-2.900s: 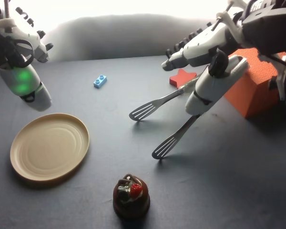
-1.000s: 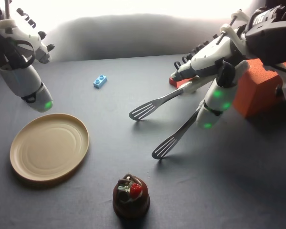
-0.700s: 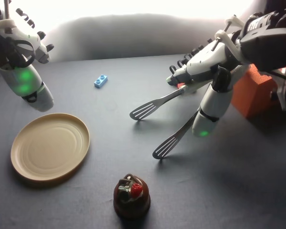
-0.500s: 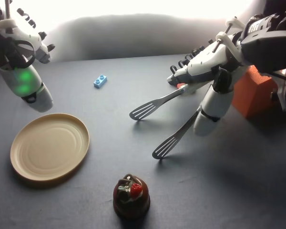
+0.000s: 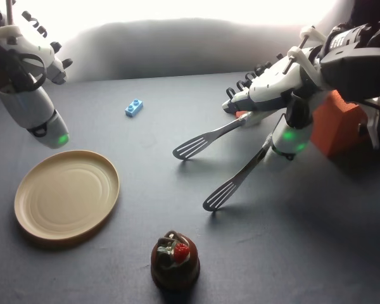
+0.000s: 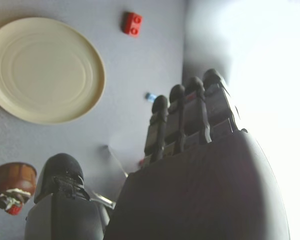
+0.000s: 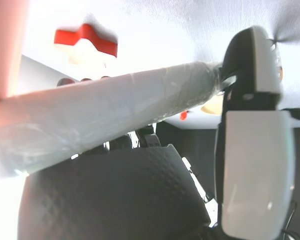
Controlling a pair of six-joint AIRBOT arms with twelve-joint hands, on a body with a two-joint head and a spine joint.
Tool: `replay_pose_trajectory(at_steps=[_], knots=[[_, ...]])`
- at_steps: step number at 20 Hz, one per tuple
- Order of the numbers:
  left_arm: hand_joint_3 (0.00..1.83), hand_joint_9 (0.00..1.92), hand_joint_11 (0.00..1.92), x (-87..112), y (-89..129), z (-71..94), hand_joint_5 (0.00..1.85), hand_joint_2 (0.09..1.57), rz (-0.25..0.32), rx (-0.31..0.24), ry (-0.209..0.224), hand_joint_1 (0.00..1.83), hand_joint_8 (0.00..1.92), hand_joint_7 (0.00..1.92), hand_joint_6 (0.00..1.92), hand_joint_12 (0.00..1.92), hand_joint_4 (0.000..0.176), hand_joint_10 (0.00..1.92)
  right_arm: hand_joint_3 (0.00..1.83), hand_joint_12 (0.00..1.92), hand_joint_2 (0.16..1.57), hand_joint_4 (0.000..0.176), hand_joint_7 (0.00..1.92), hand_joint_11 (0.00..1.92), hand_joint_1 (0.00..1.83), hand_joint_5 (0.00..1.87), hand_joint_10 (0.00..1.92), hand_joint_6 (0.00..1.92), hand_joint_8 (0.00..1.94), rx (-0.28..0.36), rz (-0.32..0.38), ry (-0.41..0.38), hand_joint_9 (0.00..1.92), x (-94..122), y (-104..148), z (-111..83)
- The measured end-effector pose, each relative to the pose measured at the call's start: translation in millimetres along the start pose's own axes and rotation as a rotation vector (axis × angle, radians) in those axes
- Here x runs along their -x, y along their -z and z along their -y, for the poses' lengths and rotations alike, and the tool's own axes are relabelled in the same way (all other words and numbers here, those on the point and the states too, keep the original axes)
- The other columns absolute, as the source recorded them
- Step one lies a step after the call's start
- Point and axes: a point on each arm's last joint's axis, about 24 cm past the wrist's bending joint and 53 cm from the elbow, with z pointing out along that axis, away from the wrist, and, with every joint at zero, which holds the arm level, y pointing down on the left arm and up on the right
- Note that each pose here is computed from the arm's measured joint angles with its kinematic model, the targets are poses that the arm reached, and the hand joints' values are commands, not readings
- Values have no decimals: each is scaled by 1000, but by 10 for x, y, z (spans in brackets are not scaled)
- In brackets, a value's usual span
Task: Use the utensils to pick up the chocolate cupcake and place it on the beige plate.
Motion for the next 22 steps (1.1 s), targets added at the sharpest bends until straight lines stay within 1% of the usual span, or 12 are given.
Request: replay_pose_trajectory(at_steps=[3,4,6,8,10,12,13,14,17,18,20,22], knots=[[2,44,14,0,0,-1,73,1055,0,0,0,116,0,61,0,6,0,1,68,5,1054,0,54,7,957,64,9,13,12,4,3,1,30,-5,-8,-6],[1,54,23,0,0,0,85,1054,0,0,0,132,4,71,5,11,0,4,83,9,1095,0,47,13,926,47,6,5,6,5,3,-3,26,-4,-8,-10],[1,43,1,0,1,2,82,1055,0,0,0,140,1,64,3,2,0,0,0,176,1134,0,61,0,928,61,4,3,3,7,4,-4,45,-9,-12,-13],[0,55,4,0,0,0,81,1048,0,0,0,178,2,70,1,4,0,4,7,388,1172,0,126,0,1049,119,13,9,8,8,4,-5,110,-9,-12,-14],[2,82,16,0,0,0,100,1053,0,0,0,171,9,99,5,12,0,10,44,301,1245,0,106,0,1047,97,3,5,6,10,3,-7,89,-13,-15,-25],[0,78,16,0,0,0,99,1050,0,0,0,158,6,95,4,13,0,7,42,360,1225,0,145,0,1073,132,10,10,10,11,2,-7,122,-15,-16,-30],[0,48,2,0,0,-1,84,1051,0,0,0,156,0,60,0,4,0,1,28,298,1187,0,145,0,1113,132,3,5,5,11,3,-6,114,-15,-16,-29],[0,53,8,-1,-1,0,88,1051,0,0,0,179,6,68,3,6,0,5,15,524,1152,0,204,0,1045,177,16,10,10,11,3,-6,182,-14,-16,-28],[0,62,11,-1,-1,0,85,1049,0,0,0,192,7,74,1,8,0,7,13,620,1143,0,252,0,1059,218,18,12,10,12,6,0,232,-6,-16,-32],[0,54,8,-1,-1,0,84,1048,0,0,0,176,4,70,1,7,0,3,0,763,1100,0,326,0,1118,294,30,24,20,13,7,1,300,-3,-15,-33],[3,54,0,-1,-1,0,87,1056,0,0,0,183,2,67,2,1,0,3,15,899,1149,0,346,0,1004,312,32,13,9,14,10,3,357,4,-15,-36],[0,88,27,0,0,0,101,1040,0,0,0,219,10,94,5,15,0,12,21,987,1166,0,384,0,1028,346,29,10,6,12,10,6,398,14,-10,-34]])
